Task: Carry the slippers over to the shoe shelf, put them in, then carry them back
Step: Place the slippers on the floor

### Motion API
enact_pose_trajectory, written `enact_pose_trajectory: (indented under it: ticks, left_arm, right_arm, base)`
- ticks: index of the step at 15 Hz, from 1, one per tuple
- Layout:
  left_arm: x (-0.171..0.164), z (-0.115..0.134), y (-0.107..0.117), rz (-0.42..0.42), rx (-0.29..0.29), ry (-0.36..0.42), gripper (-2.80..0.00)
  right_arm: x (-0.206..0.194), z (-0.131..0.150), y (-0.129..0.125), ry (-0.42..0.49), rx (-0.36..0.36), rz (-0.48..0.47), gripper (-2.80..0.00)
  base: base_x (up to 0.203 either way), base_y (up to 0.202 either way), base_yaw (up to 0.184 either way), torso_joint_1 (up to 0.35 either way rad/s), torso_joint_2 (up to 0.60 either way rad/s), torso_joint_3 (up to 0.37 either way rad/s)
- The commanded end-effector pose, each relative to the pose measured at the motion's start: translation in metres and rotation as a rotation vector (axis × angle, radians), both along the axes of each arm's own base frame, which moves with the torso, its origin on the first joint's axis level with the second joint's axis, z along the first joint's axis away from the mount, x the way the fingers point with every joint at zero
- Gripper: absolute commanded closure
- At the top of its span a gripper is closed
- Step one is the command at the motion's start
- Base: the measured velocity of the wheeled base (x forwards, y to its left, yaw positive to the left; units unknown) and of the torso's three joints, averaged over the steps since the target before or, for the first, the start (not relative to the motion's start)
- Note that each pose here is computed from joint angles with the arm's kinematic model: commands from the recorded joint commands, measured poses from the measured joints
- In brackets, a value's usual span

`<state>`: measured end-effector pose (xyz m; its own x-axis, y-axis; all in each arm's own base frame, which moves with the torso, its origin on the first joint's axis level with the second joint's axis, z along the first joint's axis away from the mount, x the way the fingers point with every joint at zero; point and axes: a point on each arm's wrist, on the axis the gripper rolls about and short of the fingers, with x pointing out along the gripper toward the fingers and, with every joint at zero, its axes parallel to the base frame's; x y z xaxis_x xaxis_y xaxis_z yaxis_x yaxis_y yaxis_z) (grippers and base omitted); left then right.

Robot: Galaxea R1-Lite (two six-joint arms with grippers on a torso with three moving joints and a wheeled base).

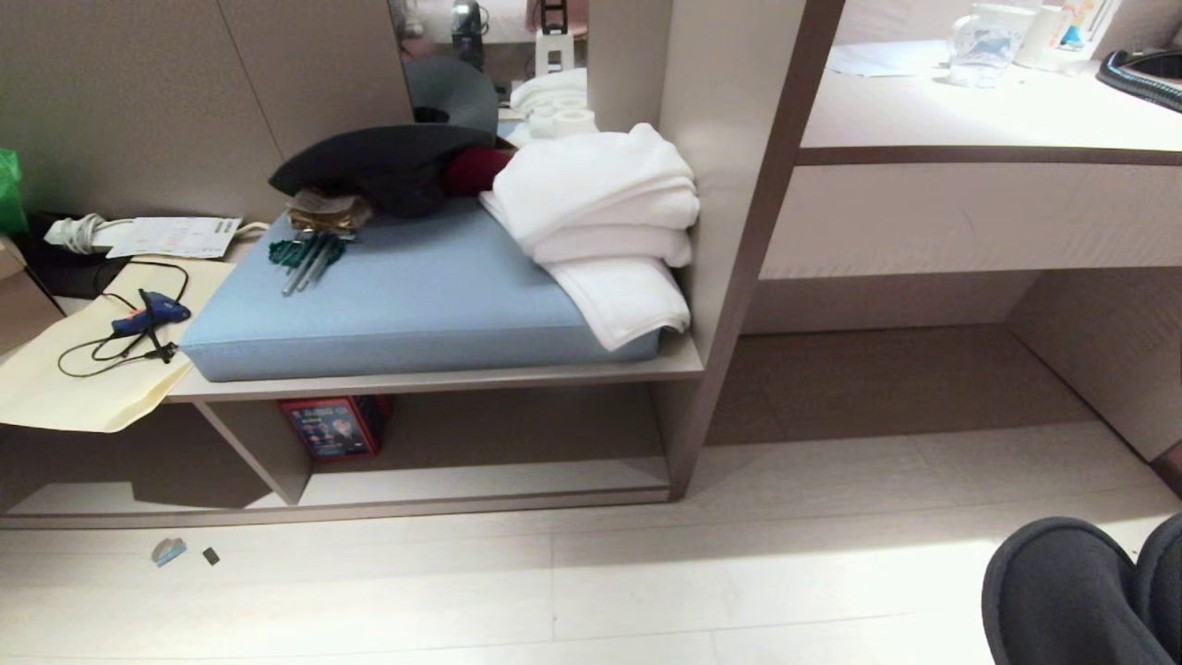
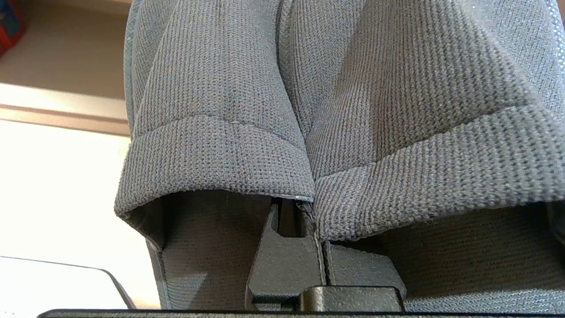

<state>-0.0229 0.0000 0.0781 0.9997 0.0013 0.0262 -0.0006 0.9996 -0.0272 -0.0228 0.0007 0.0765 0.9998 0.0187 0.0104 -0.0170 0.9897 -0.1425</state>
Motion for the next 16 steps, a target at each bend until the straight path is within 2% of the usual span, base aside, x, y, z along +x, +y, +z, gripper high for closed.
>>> enact_pose_trajectory:
  ticks: [1,16]
  left_arm:
    - [0.0007,-0.0020,0.0000,0.000,0.000,0.008,0.00]
    - [0.0007,-0.0020,0.0000,0.000,0.000,0.008,0.00]
  right_arm:
    - [0.0000,0.0001,0.0000,0.000,0.002,0.000,0.00]
    - [0.0001,-0.0001,0.0000,0.002,0.025,0.000,0.00]
  base:
    - [0.000,0.000,0.000,0.004,0.00,-0.199]
    - [0.000,0.000,0.000,0.003,0.00,-0.198]
